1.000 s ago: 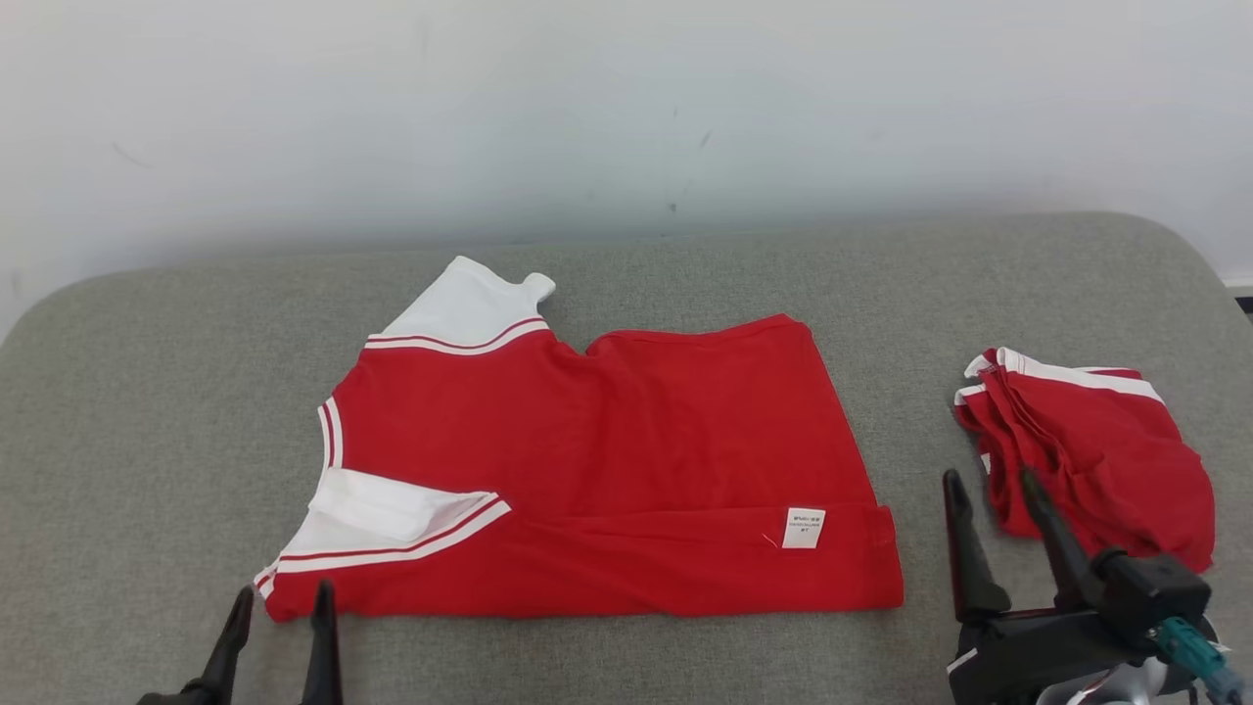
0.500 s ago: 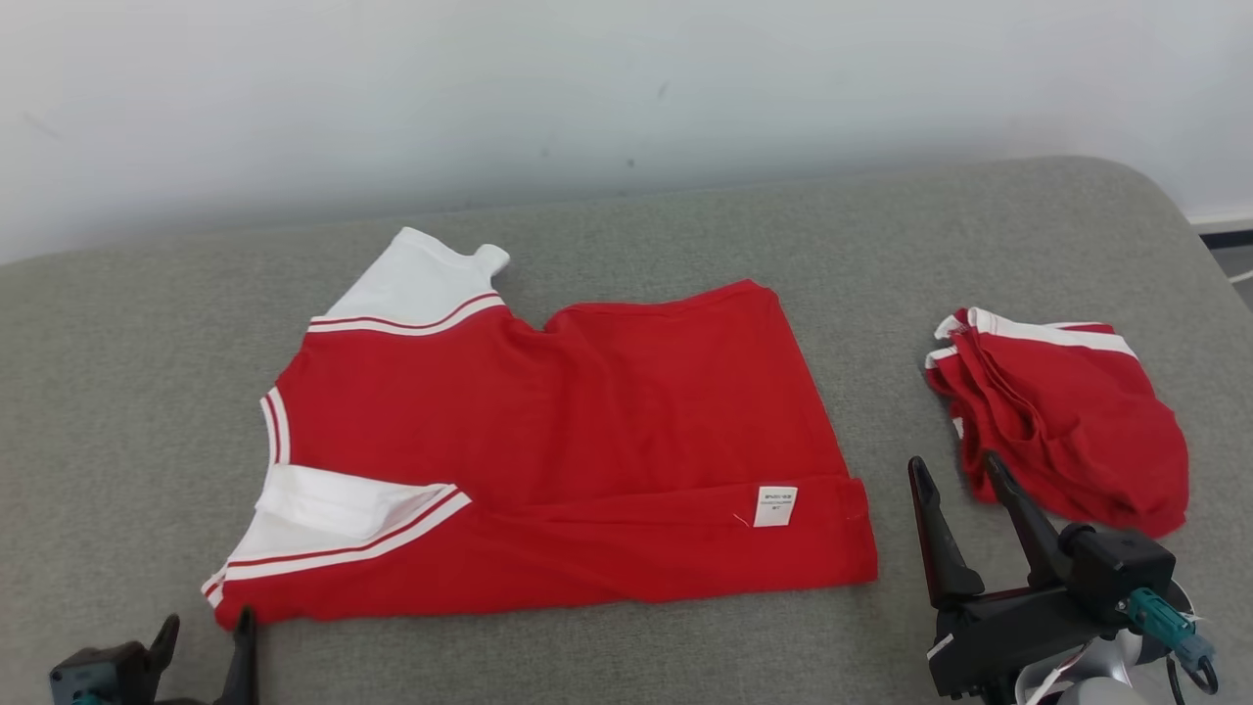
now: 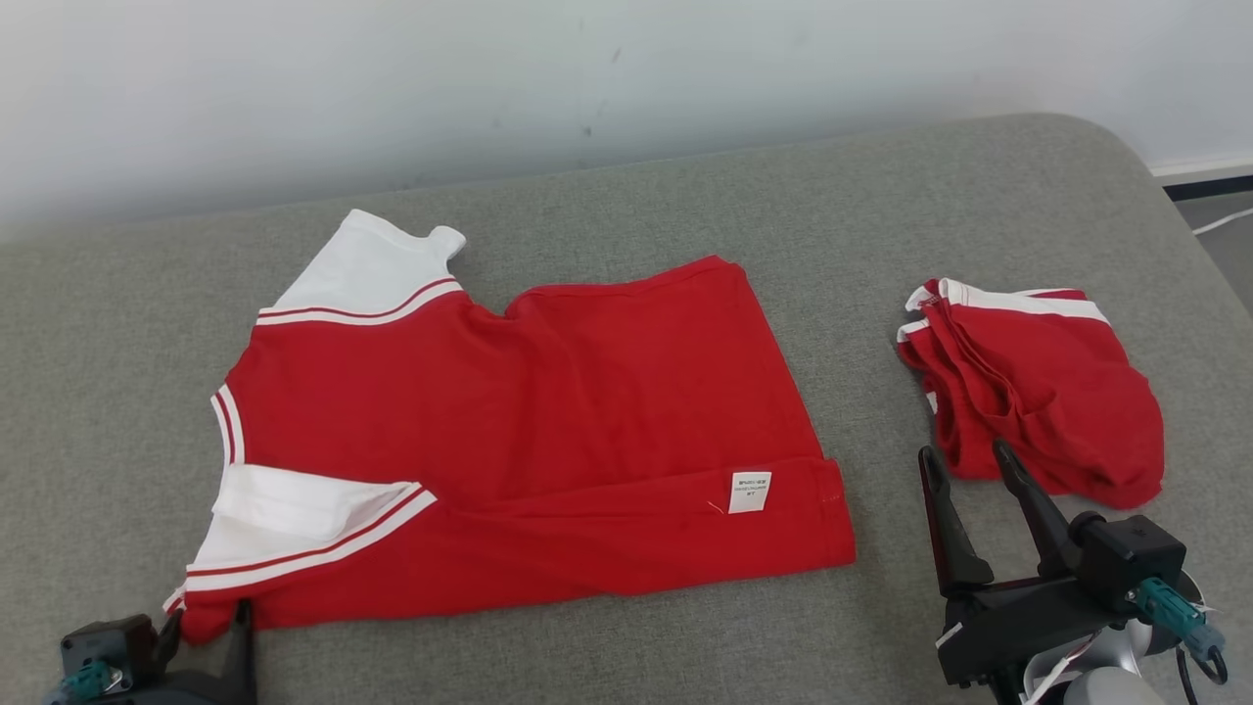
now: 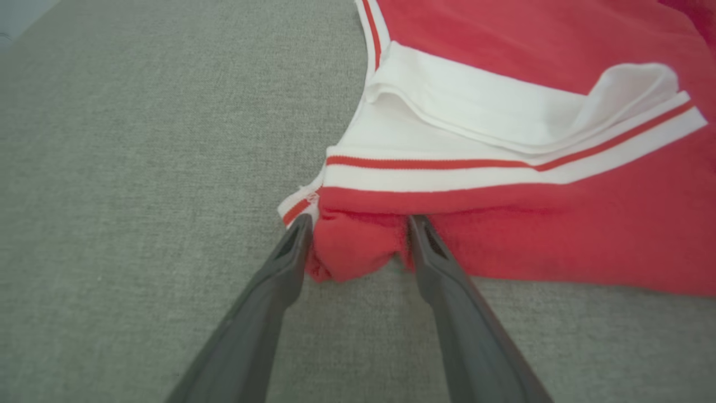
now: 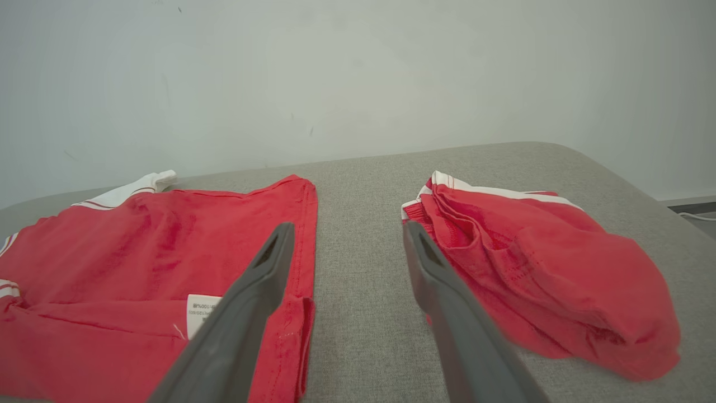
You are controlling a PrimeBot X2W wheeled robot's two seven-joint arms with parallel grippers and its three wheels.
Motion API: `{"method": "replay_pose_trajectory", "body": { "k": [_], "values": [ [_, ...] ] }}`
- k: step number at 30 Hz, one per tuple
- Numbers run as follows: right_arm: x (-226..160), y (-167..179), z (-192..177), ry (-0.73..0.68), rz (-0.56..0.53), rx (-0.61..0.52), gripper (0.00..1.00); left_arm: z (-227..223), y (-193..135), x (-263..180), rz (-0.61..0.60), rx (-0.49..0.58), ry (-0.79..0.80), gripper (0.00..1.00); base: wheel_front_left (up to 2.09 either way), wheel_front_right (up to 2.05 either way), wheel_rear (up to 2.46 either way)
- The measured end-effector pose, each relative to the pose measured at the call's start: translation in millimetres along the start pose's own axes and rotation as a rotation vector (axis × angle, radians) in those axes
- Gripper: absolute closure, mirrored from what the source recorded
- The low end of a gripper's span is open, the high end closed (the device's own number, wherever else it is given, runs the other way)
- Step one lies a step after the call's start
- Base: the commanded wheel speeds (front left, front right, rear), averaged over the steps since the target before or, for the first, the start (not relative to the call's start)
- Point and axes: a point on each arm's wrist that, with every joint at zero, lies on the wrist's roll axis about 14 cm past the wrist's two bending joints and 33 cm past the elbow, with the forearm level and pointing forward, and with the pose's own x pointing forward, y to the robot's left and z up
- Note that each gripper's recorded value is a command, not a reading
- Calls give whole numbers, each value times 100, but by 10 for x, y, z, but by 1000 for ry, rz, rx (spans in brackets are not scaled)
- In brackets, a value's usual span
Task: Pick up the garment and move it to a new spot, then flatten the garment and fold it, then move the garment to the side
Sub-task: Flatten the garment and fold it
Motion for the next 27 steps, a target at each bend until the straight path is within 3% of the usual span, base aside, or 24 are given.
{"method": "replay_pose_trajectory", "body": {
  "k": [1,3,20,23,27],
  "values": [
    [5,7,-6,2,2,0,0,-12,13,0,7,-2,4,10,0,0,0],
    [16,19,-11,3,6,0,0,-28,20,-1,11,-7,12,0,0,0,0],
    [60,251,-59,14,80,4,0,-75,185,-142,23,-5,17,0,0,0,0],
    [59,255,-66,18,82,4,0,-93,131,-140,4,-5,22,11,0,0,0],
    [54,264,-76,22,86,3,0,-103,97,-133,-8,-5,26,2,0,0,0]
  ]
}}
